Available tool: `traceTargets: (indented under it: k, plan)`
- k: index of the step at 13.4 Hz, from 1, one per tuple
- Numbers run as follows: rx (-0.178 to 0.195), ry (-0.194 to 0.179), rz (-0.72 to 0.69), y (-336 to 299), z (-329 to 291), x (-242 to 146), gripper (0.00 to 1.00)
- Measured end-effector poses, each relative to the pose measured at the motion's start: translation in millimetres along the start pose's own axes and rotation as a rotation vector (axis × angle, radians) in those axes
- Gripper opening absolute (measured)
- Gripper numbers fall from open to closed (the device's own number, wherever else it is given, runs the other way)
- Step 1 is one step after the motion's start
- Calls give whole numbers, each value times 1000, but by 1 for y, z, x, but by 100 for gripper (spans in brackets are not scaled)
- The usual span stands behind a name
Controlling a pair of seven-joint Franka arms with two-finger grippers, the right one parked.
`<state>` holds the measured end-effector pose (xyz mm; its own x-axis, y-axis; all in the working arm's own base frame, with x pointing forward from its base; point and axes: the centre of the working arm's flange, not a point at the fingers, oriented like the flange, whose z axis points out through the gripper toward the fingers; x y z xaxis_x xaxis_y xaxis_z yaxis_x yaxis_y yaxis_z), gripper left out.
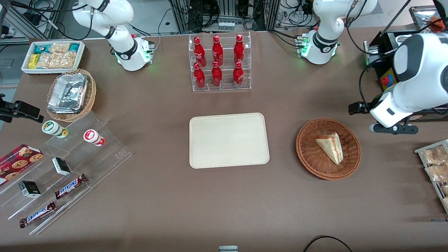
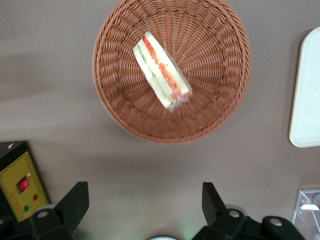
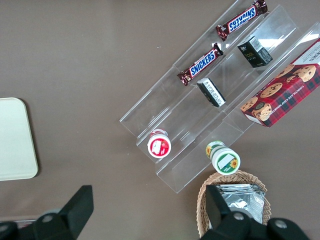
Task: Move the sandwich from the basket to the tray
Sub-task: 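Move the left gripper over the wrapped sandwich in the wicker basket, then lower the left gripper and close it on the wrapped sandwich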
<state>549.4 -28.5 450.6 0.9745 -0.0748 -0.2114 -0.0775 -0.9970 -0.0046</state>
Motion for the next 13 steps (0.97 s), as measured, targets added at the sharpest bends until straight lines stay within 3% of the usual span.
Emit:
traceTargets:
  k: [7,13]
  plan:
    - [1,62,-34,5,86,29,100]
    - [-13,129,-272,17,106,40,100]
